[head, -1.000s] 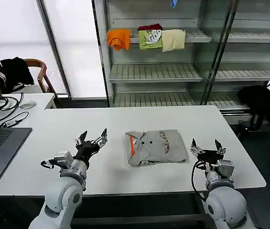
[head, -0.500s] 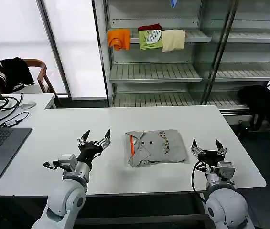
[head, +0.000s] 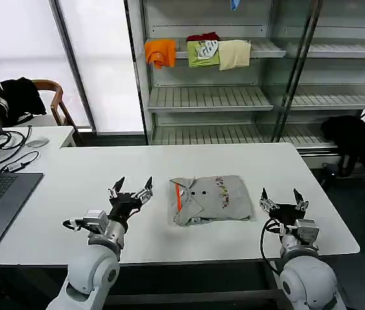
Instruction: Fold and organize the clothes.
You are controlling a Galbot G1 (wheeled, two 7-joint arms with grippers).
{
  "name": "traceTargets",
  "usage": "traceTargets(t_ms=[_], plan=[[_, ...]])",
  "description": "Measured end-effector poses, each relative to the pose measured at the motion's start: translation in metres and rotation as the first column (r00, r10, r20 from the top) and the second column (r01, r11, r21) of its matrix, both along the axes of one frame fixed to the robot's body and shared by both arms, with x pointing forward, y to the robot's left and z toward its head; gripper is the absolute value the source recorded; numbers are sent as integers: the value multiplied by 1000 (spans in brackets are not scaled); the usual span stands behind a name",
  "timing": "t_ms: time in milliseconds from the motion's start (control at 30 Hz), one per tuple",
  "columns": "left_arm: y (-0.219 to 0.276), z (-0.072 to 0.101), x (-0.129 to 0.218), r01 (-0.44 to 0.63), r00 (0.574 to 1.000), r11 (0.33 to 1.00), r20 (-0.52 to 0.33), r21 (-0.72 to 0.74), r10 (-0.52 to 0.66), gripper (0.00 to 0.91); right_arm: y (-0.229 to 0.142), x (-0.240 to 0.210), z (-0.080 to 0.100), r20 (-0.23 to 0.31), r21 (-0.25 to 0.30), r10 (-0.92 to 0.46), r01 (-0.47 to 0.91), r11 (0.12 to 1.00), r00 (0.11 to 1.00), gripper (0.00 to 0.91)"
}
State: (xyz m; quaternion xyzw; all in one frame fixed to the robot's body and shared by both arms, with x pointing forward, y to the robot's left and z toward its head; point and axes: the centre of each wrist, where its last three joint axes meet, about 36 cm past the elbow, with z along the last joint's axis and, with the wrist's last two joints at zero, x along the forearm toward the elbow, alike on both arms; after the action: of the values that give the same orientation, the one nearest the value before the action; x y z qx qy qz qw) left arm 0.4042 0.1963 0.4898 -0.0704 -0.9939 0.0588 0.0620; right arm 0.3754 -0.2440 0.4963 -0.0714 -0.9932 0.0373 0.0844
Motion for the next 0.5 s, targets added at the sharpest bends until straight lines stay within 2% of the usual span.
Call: traceTargets(t_ms=[500], plan=[[8, 1, 3, -20, 1000, 1000, 17, 10, 20, 907, -5, 4, 0, 4, -1, -7, 7, 1000, 1000, 907]])
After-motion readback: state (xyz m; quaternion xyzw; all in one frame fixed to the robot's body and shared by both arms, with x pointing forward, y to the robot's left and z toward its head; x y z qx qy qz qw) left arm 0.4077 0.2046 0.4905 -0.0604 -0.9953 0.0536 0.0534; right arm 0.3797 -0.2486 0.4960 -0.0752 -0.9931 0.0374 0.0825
